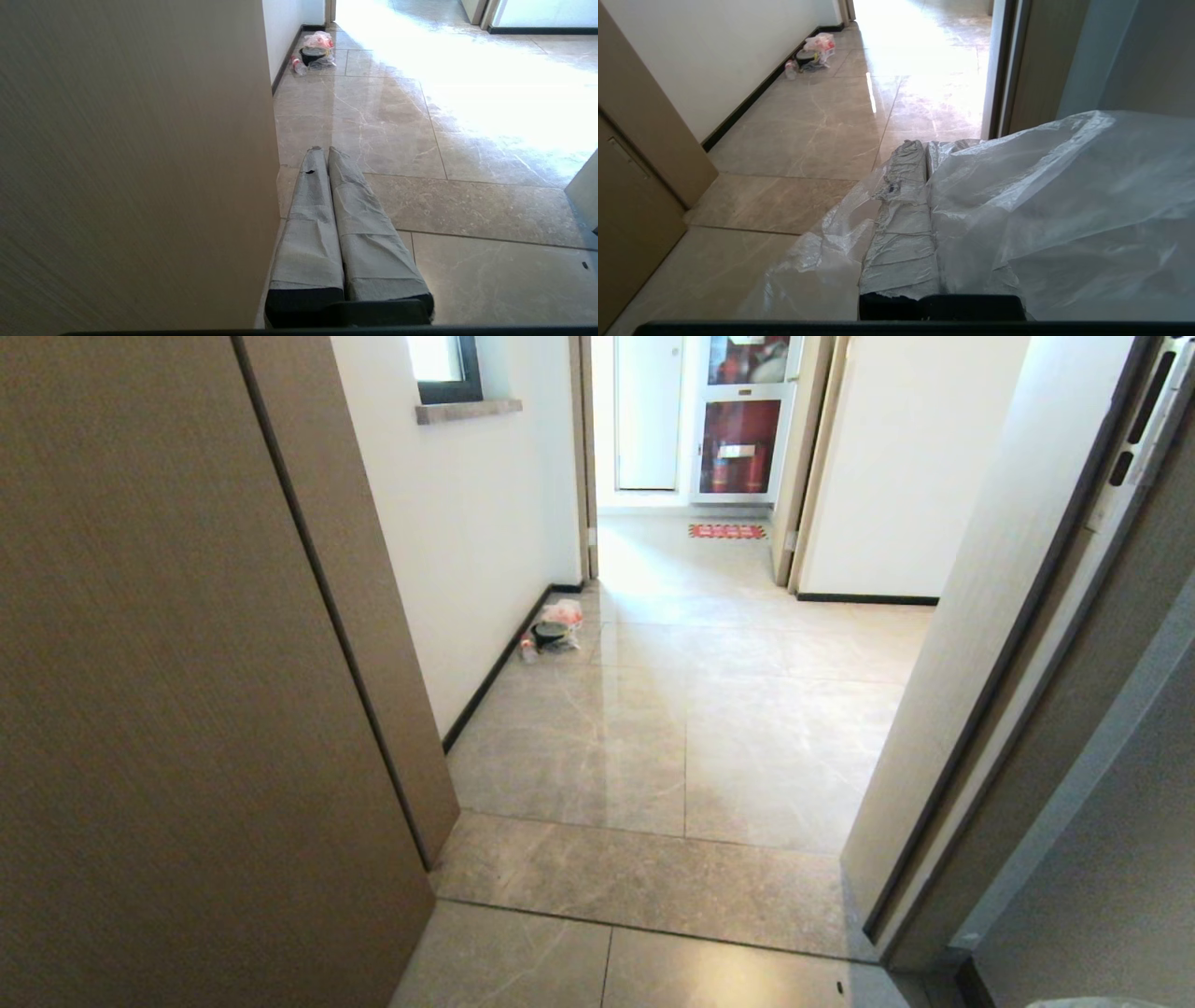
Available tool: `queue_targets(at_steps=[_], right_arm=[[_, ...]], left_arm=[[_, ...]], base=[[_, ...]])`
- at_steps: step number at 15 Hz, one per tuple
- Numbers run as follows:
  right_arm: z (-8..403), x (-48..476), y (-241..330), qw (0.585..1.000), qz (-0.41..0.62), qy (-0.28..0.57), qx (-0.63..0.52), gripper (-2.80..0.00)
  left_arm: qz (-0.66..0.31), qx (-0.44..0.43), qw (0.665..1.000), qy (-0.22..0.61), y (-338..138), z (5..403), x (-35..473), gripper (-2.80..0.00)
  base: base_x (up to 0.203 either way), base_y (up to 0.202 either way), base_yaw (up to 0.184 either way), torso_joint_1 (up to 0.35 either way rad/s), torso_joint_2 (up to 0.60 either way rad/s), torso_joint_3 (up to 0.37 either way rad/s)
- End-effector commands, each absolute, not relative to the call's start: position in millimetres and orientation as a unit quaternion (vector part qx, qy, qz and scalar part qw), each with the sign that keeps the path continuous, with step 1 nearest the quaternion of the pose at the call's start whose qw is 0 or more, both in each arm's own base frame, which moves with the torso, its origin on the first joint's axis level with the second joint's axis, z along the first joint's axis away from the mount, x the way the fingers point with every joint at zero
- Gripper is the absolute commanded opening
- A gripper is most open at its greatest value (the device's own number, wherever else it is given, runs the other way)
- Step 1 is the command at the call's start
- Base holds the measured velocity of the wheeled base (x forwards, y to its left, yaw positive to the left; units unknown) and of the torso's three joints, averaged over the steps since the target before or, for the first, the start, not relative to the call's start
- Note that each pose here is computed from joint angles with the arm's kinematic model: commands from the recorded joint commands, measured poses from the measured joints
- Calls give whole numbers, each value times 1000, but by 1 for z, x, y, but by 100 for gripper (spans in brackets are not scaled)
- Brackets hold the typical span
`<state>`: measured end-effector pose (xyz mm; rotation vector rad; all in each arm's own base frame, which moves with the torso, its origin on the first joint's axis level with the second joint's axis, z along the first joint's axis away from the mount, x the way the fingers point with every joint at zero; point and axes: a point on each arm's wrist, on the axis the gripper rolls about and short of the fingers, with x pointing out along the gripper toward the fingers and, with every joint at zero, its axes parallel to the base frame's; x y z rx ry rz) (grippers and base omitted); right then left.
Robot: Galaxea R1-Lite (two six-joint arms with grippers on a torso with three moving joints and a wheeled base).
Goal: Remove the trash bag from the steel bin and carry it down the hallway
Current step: Put the trash bag at the door
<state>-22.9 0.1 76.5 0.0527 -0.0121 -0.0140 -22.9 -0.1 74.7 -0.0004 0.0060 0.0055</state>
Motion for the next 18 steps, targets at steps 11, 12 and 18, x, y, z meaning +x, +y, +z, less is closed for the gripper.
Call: queue_targets(at_steps=[11,12,18], right_arm=[[76,-23,0,1000,-8,-4,27,-280],[76,-23,0,1000,-8,-5,27,-280],[76,-23,0,1000,-8,-6,27,-280]], left_arm=[[3,-2,1000,5,0,74,-23,-280],[3,-1,1000,5,0,74,-23,-280],[3,-1,1000,5,0,74,-23,-280]], base=[[113,0,0,1,1,1],[193,0,1,5,2,0],[194,0,1,2,0,3]])
